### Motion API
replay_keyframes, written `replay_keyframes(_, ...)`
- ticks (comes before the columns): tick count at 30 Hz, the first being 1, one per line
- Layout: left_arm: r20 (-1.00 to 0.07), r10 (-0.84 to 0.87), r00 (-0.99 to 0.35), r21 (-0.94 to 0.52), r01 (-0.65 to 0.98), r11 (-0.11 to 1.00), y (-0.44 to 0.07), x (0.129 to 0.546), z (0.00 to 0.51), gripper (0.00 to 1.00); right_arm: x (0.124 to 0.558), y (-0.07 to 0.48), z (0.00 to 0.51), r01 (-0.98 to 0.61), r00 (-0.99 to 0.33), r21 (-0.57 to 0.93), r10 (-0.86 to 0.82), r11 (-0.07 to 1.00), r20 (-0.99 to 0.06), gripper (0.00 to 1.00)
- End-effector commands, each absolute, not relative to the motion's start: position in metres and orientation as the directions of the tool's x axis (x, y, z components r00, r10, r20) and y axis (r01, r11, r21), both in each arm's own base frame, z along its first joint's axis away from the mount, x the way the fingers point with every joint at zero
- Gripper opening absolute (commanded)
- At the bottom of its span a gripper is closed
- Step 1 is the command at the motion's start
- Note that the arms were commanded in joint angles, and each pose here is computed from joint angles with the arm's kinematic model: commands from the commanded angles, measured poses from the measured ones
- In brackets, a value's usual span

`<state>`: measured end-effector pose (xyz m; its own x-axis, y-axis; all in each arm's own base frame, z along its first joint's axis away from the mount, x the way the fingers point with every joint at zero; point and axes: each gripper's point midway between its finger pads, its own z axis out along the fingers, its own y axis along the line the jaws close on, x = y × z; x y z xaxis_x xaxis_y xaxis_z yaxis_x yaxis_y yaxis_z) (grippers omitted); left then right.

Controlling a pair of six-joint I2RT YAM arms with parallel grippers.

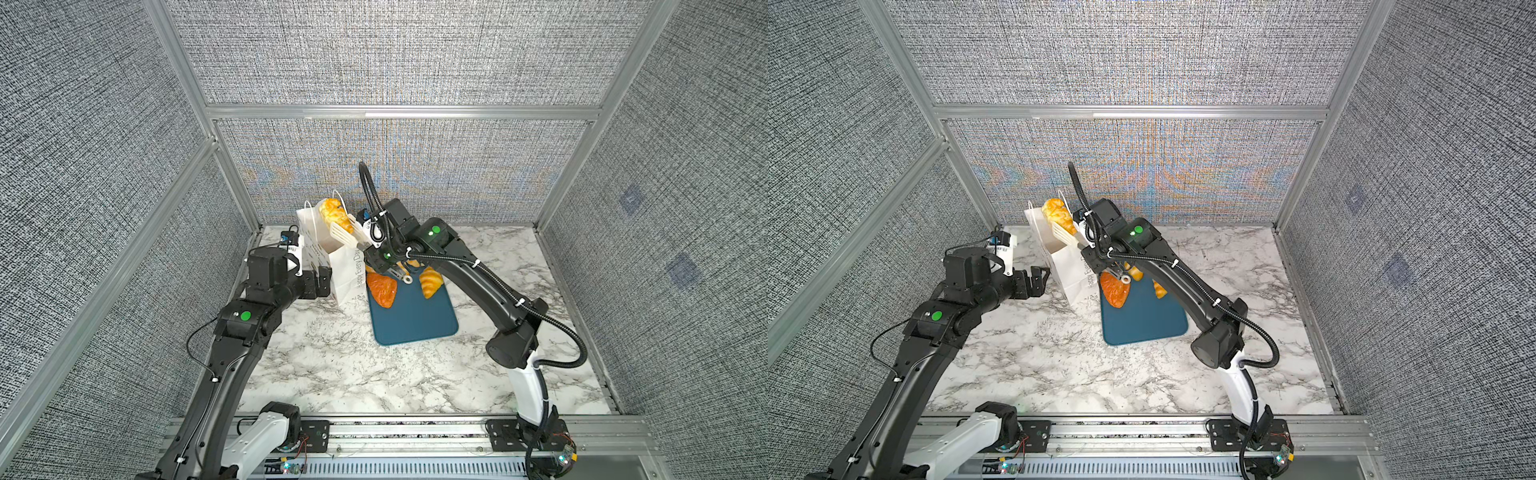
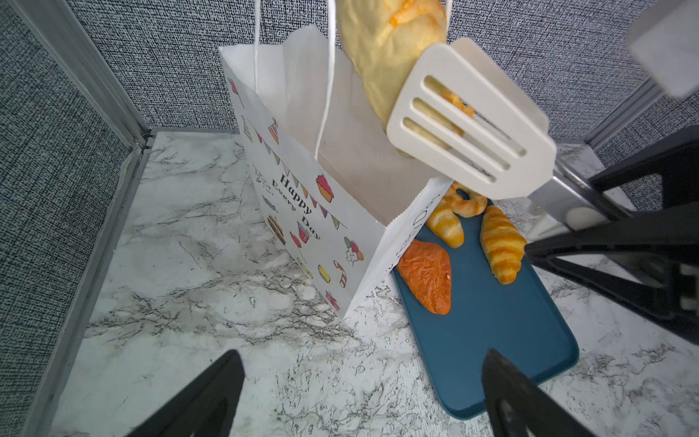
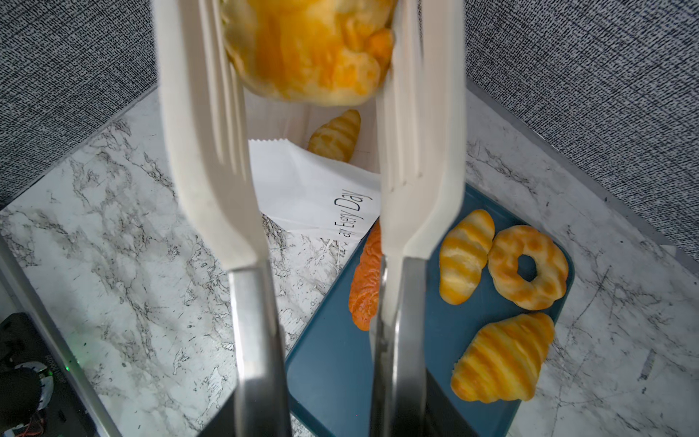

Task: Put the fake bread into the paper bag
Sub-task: 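Lower the pastry into the bag opening and open the tongs, then pull the tongs back over the tray while the left gripper moves to the tray edge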

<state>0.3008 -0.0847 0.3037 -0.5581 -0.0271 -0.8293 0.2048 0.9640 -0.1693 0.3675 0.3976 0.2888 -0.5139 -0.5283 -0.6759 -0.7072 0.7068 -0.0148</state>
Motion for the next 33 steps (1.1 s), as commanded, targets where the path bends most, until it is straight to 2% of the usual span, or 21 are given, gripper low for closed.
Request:
replay_keyframes(1, -0.828, -0.023, -0.561, -0.159, 0.195, 0.968, -0.081, 0.298, 0.305, 0.99, 0.37, 0.397, 0.293, -0.697, -0.513, -0.019, -0.517, 0.717, -0.686, 0.51)
replay_keyframes(5, -0.82, -0.017, -0.572, -0.164, 0.205, 0.965, -0.083, 0.296, 0.305, 0.99, 0.37, 0.398, 0.293, -0.698, -0.513, -0.016, -0.515, 0.716, -0.687, 0.57)
replay_keyframes(15, -0.838, -0.046, -0.543, -0.239, 0.29, 0.927, -0.102, 0.289, 0.318, 0.99, 0.359, 0.383, 0.321, -0.694, -0.48, -0.046, -0.51, 0.718, -0.714, 0.59)
replay_keyframes(23, -0.851, -0.027, -0.524, -0.228, 0.322, 0.919, -0.123, 0.285, 0.323, 0.96, 0.346, 0.349, 0.328, -0.655, -0.483, -0.098, -0.515, 0.749, -0.708, 0.6)
replay_keyframes(33, -0.862, 0.001, -0.507, -0.222, 0.379, 0.898, -0.18, 0.286, 0.313, 0.96, 0.335, 0.285, 0.3, -0.513, -0.572, -0.206, -0.51, 0.833, -0.642, 0.62)
